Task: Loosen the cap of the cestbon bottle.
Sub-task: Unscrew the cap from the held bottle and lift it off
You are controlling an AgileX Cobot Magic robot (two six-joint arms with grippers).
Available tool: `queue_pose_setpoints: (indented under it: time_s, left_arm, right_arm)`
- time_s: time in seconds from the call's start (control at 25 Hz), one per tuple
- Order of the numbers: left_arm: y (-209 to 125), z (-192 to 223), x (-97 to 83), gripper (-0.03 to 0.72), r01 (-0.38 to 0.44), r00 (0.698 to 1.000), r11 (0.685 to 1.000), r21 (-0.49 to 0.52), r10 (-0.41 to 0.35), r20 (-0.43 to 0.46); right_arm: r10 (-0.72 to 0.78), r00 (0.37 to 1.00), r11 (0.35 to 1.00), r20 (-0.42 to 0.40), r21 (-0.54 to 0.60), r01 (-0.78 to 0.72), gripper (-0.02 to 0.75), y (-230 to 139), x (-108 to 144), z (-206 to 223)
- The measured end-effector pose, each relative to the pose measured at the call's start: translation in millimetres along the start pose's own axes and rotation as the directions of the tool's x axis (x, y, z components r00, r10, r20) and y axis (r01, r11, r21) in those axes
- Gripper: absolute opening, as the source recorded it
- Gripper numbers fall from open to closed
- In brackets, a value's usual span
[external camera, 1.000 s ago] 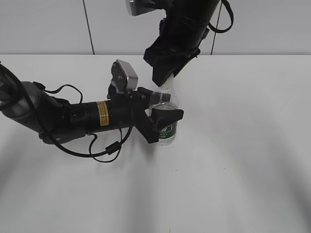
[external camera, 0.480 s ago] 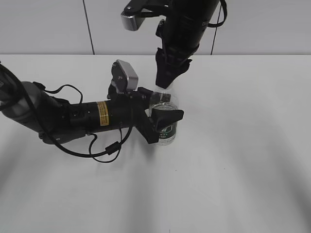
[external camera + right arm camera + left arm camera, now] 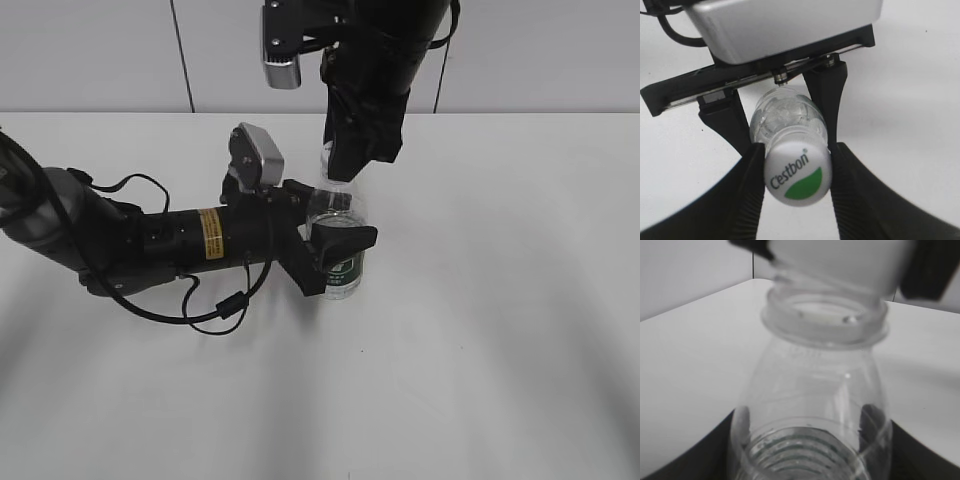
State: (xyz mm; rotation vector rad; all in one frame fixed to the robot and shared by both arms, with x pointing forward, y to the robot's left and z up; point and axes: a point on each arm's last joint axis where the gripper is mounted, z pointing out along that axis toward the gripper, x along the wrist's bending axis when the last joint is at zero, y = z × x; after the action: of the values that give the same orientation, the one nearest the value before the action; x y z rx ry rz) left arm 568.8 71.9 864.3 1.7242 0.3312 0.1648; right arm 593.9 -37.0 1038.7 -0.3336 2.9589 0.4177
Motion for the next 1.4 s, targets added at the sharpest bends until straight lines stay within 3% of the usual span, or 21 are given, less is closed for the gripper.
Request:
queue_pose_setpoints:
  time_s: [0.92, 1.2, 1.32, 1.4]
  left_arm:
    - [1, 0, -0.4, 0.405, -0.007, 1.000, 1.000, 0.004, 0.007, 0.004]
    - [1, 0, -0.4, 0.405, -0.007, 1.000, 1.000, 0.004, 0.007, 0.004]
    - [1, 0, -0.4, 0.405, -0.007, 1.000, 1.000, 0.004, 0.007, 0.004]
    - [1, 0, -0.4, 0.405, -0.007, 1.000, 1.000, 0.004, 0.007, 0.004]
  right_arm:
    - [-0.038, 0.998, 0.999, 0.048, 0.001, 0.038, 0.297, 2, 4, -23]
    - [0.249, 0.960, 0.967, 0.130, 0.019, -0.254, 0.296, -8, 3, -46]
    - [0.441, 0.884, 0.894, 0.156, 0.006, -0.447, 0.295, -25, -4, -51]
    - [0.599, 0.787, 0.798, 0.144, -0.033, -0.601, 0.295, -46, -11, -54]
